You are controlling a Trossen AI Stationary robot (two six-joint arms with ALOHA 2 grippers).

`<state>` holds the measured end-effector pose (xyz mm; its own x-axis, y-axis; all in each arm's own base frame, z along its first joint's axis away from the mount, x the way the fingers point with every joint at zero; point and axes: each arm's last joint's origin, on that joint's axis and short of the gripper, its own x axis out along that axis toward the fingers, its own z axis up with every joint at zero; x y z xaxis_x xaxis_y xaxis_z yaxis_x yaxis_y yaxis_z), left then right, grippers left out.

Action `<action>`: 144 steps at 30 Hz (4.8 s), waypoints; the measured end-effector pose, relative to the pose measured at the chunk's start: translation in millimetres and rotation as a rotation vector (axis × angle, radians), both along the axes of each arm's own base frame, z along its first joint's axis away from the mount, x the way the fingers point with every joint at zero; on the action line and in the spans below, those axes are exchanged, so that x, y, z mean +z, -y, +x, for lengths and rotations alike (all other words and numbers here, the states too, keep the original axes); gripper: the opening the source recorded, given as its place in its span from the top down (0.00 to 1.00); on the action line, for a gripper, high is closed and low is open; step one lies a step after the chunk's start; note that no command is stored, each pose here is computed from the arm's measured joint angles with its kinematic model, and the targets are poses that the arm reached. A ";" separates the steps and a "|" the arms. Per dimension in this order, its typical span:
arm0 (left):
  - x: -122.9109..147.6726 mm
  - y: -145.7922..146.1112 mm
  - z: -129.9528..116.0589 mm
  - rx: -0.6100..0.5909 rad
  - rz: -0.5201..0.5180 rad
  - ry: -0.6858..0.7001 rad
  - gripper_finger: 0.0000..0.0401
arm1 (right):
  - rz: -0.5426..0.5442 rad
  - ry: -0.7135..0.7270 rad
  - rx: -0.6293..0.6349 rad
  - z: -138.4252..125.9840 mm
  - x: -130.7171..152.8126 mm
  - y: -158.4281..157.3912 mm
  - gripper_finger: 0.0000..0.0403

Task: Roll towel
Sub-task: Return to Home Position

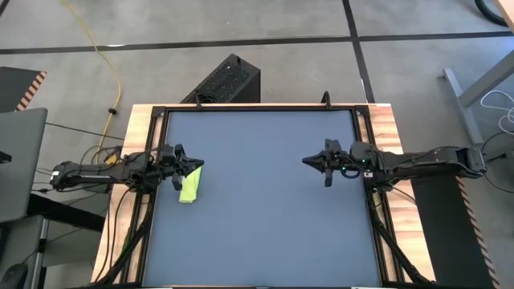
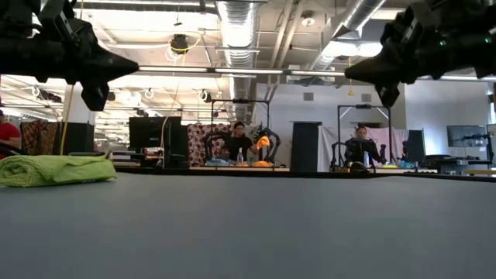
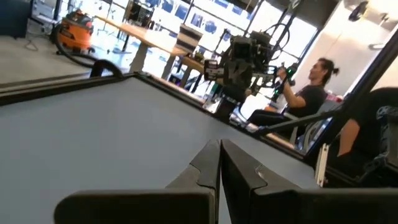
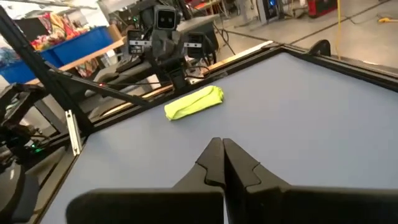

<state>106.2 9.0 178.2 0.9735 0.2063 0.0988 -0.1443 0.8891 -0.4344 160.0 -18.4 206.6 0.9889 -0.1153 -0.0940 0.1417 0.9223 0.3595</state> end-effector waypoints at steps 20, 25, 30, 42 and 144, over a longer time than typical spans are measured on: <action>-13.1 1.1 0.7 -0.038 0.078 -0.147 1.00 | -0.046 -0.054 -0.052 -26.4 -35.7 5.0 0.97; -14.7 1.2 0.7 -0.039 0.076 -0.163 1.00 | -0.112 -0.048 -0.038 -31.6 -33.1 5.2 0.97; -15.7 1.6 0.7 -0.055 0.050 -0.166 1.00 | -0.092 -0.118 -0.030 -42.3 -38.9 3.1 0.97; -16.7 1.6 0.7 -0.056 0.022 -0.170 1.00 | -0.152 -0.102 -0.043 -61.8 -41.1 -0.1 0.97; -19.8 1.6 -0.3 -0.056 -0.035 -0.232 1.00 | -0.184 -0.102 -0.102 -62.8 -43.1 2.5 0.84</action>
<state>105.9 7.4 158.4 0.9794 0.1505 -0.1349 -0.1945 0.8834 -0.4264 97.2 -20.9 163.5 0.9576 -0.2390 -0.1607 0.2648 0.9500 0.1653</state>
